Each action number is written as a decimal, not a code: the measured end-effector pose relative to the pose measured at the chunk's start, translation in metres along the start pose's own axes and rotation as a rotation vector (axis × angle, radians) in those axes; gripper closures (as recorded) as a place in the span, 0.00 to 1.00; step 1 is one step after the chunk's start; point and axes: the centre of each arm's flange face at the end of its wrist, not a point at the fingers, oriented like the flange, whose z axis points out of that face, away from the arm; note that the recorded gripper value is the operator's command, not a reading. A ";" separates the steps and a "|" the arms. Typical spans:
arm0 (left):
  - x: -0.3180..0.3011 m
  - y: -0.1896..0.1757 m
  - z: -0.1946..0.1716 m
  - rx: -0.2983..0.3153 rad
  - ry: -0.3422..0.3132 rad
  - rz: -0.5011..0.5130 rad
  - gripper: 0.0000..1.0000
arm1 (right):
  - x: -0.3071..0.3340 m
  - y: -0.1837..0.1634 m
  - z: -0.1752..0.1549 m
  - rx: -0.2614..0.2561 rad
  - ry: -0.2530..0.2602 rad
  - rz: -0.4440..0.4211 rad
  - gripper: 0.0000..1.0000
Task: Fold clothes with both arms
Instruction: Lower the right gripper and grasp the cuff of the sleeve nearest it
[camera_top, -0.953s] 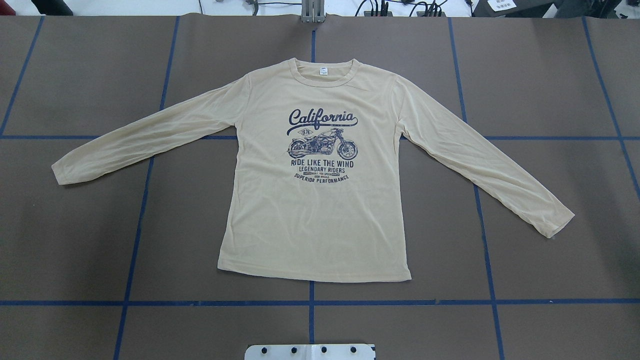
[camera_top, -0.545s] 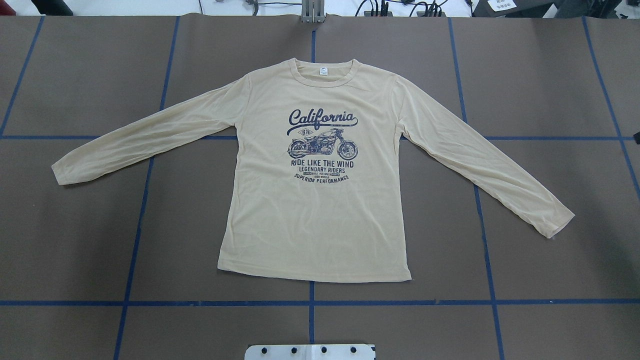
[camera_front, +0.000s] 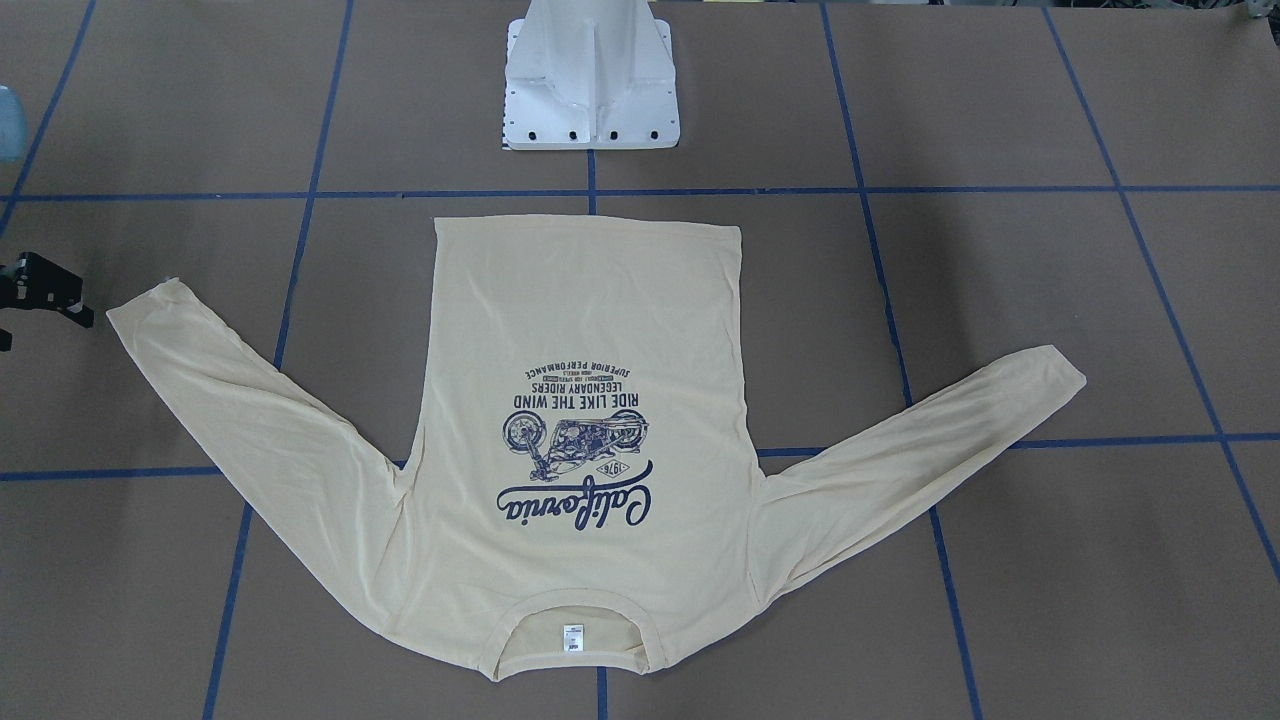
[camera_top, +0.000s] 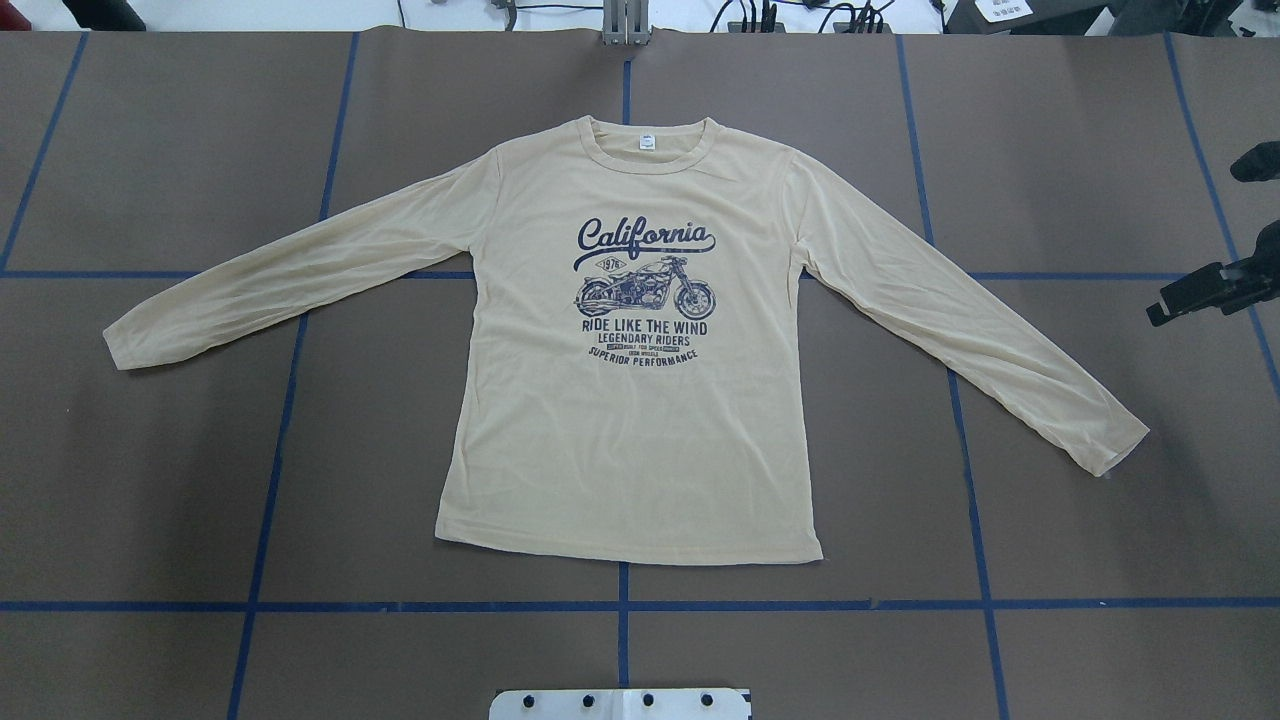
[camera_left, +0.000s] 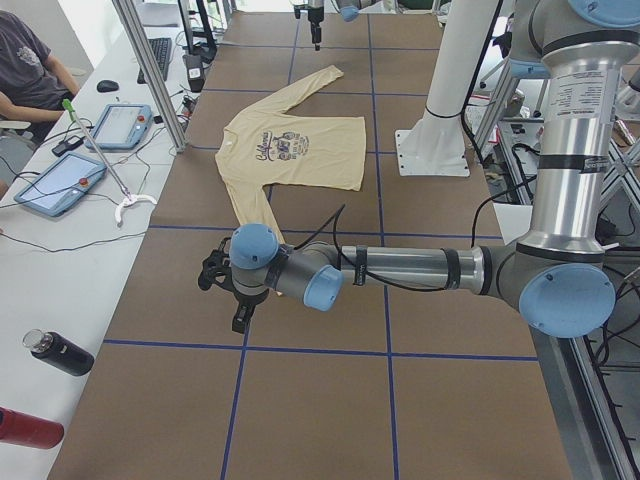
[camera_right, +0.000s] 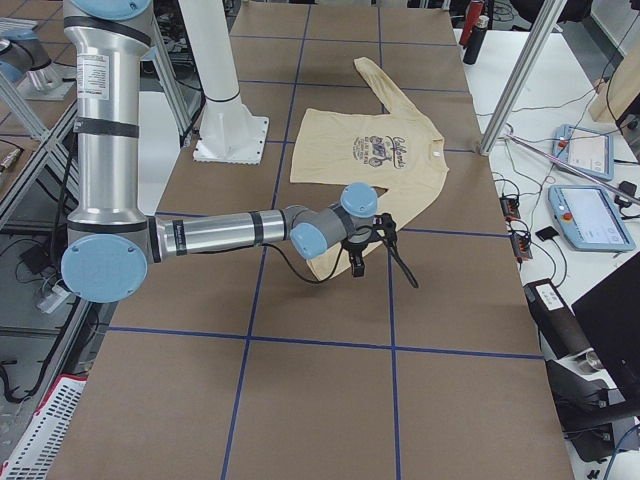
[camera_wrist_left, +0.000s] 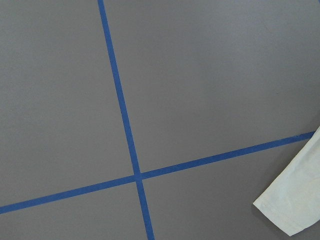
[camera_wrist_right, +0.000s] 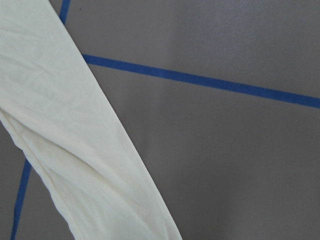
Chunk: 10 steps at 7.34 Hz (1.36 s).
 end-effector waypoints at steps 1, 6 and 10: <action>0.000 0.001 0.002 -0.003 0.025 0.000 0.00 | -0.008 0.018 0.012 0.006 -0.026 0.006 0.01; 0.005 0.001 -0.001 0.007 0.052 0.015 0.00 | -0.024 0.048 0.067 -0.029 0.037 0.023 0.01; 0.008 -0.001 -0.003 0.021 0.054 0.027 0.00 | -0.007 0.055 0.080 -0.060 0.057 0.043 0.73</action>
